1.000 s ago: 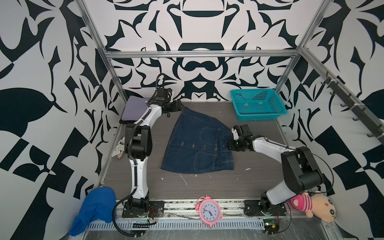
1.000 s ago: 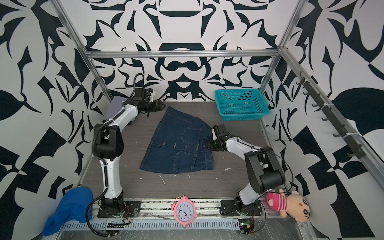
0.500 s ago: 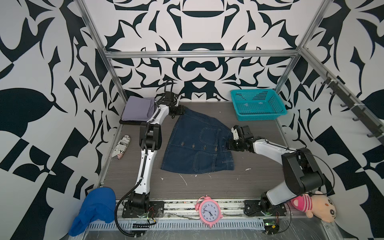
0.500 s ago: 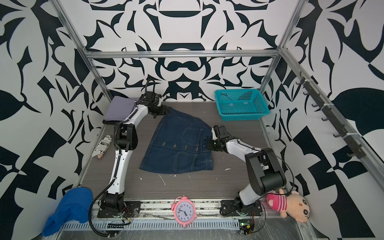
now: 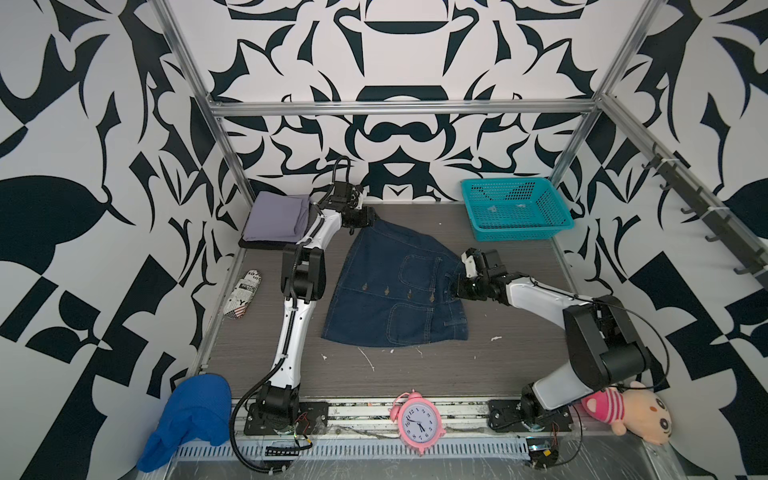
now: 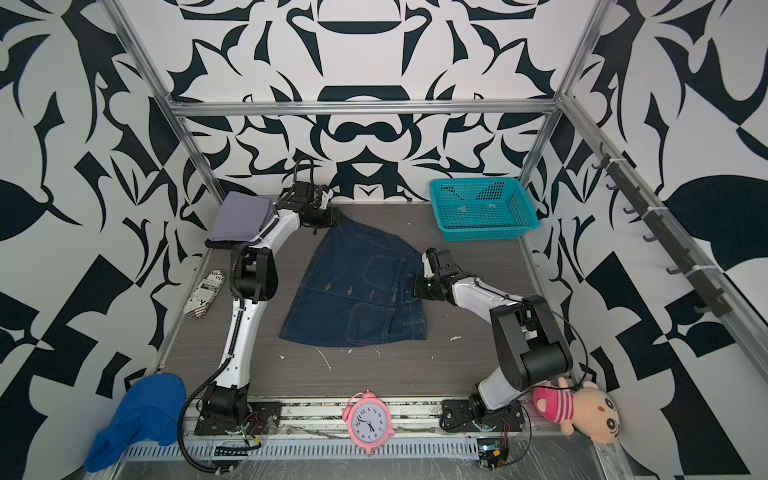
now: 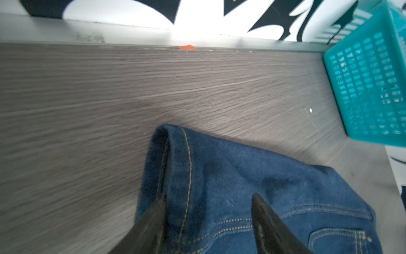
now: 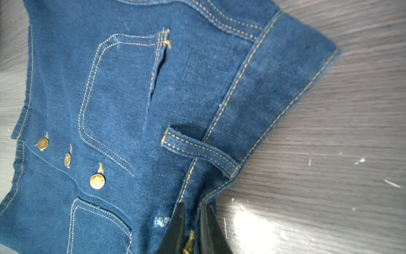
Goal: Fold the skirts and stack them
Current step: 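Pull the skirt's corners apart with both grippers to smooth it flat, then grasp the denim skirt's waistband corners with both grippers and lift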
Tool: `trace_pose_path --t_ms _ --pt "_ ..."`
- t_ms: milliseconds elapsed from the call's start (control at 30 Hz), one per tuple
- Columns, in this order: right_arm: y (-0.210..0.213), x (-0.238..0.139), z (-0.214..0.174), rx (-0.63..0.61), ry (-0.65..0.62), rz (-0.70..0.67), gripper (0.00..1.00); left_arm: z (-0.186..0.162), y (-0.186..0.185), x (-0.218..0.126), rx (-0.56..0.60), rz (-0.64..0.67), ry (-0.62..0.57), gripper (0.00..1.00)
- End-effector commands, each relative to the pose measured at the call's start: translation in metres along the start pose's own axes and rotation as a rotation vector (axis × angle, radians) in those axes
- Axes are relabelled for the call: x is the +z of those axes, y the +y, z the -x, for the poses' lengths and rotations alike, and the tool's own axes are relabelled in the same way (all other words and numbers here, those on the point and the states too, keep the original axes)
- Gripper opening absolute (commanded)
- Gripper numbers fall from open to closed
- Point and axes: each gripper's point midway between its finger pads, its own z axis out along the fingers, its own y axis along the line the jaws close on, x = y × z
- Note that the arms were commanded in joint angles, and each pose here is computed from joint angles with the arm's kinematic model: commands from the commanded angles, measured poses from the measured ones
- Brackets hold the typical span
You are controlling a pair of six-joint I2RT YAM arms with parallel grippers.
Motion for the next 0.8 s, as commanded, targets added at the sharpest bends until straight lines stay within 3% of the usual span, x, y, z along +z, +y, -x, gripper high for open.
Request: trace_pose_path --t_ms 0,67,200,333,500,633,767 --pt "0.018 -0.007 0.026 -0.015 -0.067 0.049 0.19 -0.013 0.001 0.011 -0.027 -0.034 0.032 0.57" --pt "0.020 -0.010 0.028 -0.016 -0.076 0.053 0.19 -0.017 0.001 0.012 -0.038 -0.043 0.046 0.48" --pt "0.019 -0.020 0.038 -0.025 -0.127 0.031 0.22 -0.030 -0.001 0.010 -0.059 -0.079 0.094 0.14" --pt "0.015 -0.035 0.052 -0.031 -0.185 -0.011 0.32 -0.029 0.010 -0.011 -0.128 -0.107 0.073 0.01" --pt "0.002 -0.058 0.073 0.020 -0.293 -0.043 0.46 -0.010 0.016 -0.058 -0.126 -0.089 -0.019 0.00" --pt "0.002 -0.066 0.094 0.037 -0.325 -0.043 0.47 -0.007 0.024 -0.090 -0.129 -0.034 -0.058 0.00" --pt "0.012 -0.052 0.111 0.039 -0.288 -0.015 0.48 -0.005 0.031 -0.115 -0.143 -0.017 -0.092 0.00"
